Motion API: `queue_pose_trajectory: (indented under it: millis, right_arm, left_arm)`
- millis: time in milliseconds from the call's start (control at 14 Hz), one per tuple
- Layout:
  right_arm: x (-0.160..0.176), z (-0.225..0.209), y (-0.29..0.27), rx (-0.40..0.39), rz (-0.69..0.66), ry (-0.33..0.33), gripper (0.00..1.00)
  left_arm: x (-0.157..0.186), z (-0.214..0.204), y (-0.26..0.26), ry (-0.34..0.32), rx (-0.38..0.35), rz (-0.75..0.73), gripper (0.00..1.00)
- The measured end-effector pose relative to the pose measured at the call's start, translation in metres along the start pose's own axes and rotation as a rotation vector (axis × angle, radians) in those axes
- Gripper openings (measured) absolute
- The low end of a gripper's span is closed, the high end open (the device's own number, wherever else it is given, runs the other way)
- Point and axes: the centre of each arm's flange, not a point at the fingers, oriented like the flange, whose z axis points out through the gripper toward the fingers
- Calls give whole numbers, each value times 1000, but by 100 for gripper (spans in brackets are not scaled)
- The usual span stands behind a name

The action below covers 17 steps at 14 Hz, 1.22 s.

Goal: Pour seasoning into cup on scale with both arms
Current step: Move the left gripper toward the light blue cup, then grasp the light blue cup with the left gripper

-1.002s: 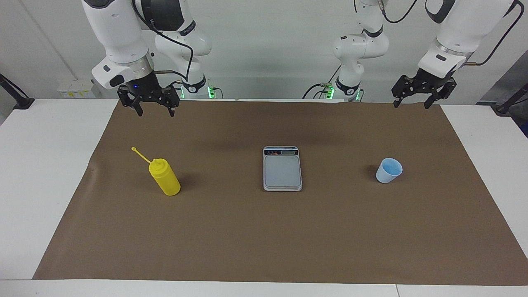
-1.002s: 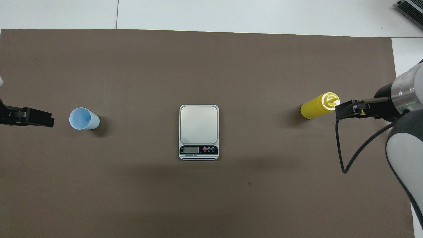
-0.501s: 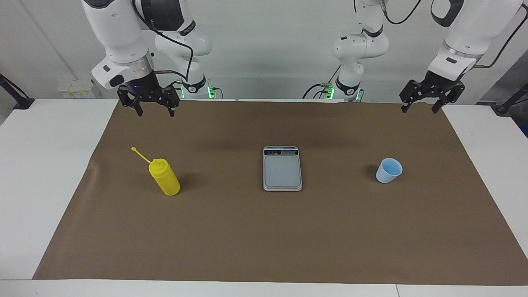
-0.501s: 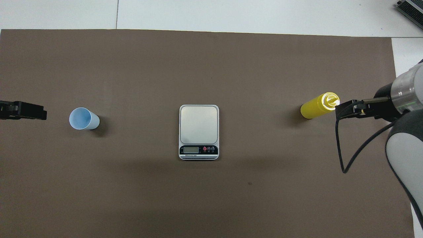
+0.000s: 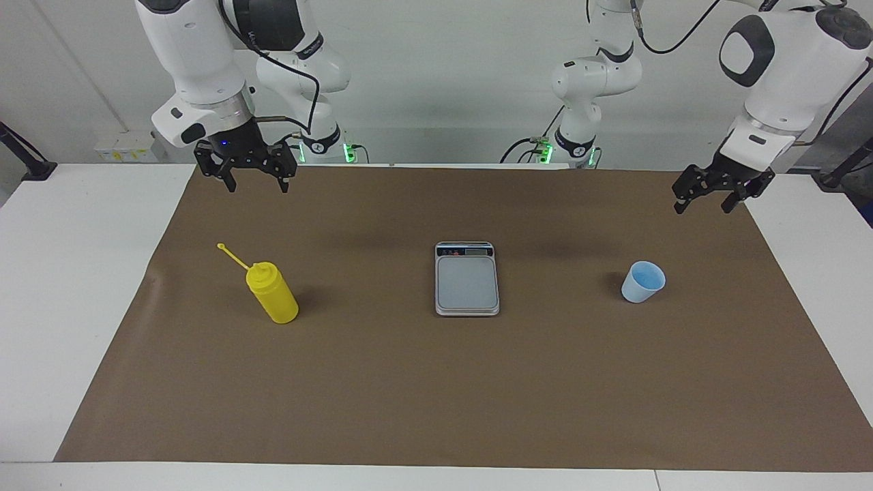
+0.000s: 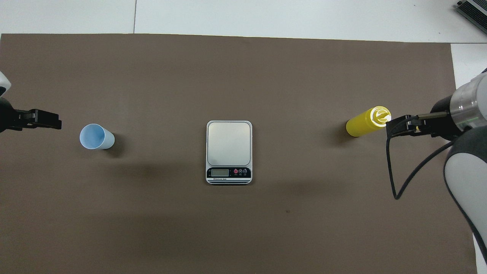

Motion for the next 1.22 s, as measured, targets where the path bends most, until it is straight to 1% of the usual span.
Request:
queue_pose_trajectory:
  millis: [143, 286, 430, 573, 1002, 1217]
  right_arm:
    - [0, 0, 0, 0, 0, 0, 100]
    - [0, 0, 0, 0, 0, 0, 100]
    - [0, 0, 0, 0, 0, 0, 100]
    - [0, 0, 0, 0, 0, 0, 100]
    - [0, 0, 0, 0, 0, 0, 100]
    - [0, 0, 0, 0, 0, 0, 100]
  left_arm:
    - [11, 23, -2, -7, -5, -1, 100]
    - [19, 46, -5, -1, -8, -5, 100]
    - [19, 75, -11, 25, -6, -16, 100]
    - [13, 96, -22, 31, -5, -36, 100]
    - [-2, 133, -27, -5, -7, -48, 100]
    - [-3, 155, -26, -32, -27, -83, 100]
